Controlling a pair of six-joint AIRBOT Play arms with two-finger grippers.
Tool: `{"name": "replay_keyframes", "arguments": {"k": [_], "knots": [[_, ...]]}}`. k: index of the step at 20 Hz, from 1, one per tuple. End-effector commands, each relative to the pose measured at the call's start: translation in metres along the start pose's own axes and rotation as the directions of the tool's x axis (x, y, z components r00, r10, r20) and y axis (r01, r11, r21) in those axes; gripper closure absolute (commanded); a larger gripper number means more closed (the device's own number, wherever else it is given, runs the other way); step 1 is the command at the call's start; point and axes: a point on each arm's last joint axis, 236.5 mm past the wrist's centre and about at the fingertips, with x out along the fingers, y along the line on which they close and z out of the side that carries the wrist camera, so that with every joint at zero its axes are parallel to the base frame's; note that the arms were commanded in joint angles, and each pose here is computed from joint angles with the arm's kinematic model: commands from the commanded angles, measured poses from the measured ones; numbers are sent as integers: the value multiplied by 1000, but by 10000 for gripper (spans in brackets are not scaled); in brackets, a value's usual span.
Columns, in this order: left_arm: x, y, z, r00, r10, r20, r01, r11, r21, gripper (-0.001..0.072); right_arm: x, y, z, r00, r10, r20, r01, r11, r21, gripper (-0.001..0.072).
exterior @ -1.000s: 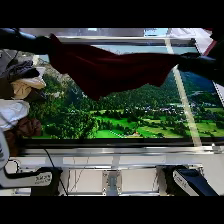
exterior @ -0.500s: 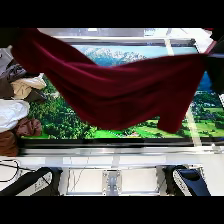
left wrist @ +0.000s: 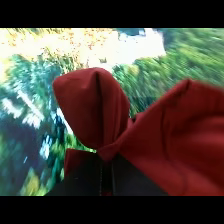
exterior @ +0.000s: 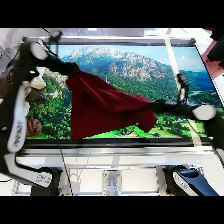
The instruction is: Fold the shirts.
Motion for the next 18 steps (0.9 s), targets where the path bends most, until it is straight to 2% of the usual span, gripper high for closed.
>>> {"name": "replay_keyframes", "arguments": {"k": [1,3,4,5,6,7,10,12,15,18], "knots": [[94,9,-7,999,43,2,-43,993,-106,698,66,-50,-30,993,-115,30,112,990,84,683],[107,8,0,999,36,40,-30,990,-138,696,80,-70,-12,978,-172,118,155,978,138,683],[104,8,11,996,38,80,-26,990,-137,670,81,-80,3,961,-205,185,174,970,171,679],[97,8,24,993,42,114,-26,991,-131,494,75,-90,24,930,-245,274,196,961,193,627],[84,9,42,987,44,157,-24,992,-127,207,64,-99,47,886,-282,368,215,953,211,498],[66,10,62,979,45,200,-20,992,-125,64,52,-105,67,845,-307,438,225,947,229,409],[-13,13,114,946,69,318,-41,995,-94,67,25,-120,108,803,-331,496,244,942,232,399],[-73,28,124,910,162,381,-150,987,-61,67,13,-142,106,846,-345,407,274,935,224,394],[-124,66,73,900,342,271,-341,939,-52,67,-1,-178,50,929,-350,121,318,921,223,366],[-123,82,-11,925,367,96,-360,930,-76,68,-20,-197,-1,947,-314,-73,322,923,211,366]]}}
